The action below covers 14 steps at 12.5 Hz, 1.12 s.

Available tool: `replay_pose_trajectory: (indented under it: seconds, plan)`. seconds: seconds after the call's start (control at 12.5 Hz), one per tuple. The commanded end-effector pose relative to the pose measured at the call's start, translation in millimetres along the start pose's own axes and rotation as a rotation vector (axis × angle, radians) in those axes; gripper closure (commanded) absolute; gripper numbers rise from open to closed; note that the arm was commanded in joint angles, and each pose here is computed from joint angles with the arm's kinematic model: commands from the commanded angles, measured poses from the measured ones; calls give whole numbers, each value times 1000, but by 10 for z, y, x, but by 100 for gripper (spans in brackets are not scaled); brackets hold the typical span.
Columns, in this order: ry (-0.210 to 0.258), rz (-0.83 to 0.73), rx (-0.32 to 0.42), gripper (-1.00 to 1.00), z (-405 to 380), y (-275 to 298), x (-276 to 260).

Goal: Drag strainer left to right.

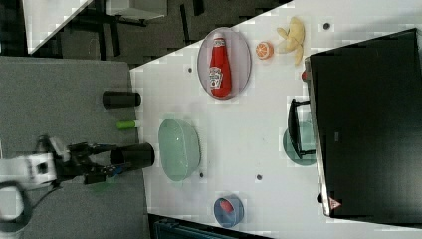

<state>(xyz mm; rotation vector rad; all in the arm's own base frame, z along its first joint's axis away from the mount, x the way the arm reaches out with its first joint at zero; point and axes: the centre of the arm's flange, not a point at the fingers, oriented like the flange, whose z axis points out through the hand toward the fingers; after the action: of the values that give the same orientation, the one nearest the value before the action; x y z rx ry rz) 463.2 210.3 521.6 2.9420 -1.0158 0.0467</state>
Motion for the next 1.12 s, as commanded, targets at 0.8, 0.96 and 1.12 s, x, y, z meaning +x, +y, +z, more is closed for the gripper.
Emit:
replay_pose_trajectory:
  seconds: [0.8,0.96,1.12]
  plan:
    - [-114,840,-68,-100,2410,-1135,-847]
    - [-111,803,-47,-100,2741,-1185,-876]
    - [-136,804,-36,-100,2994,-1197,-855]
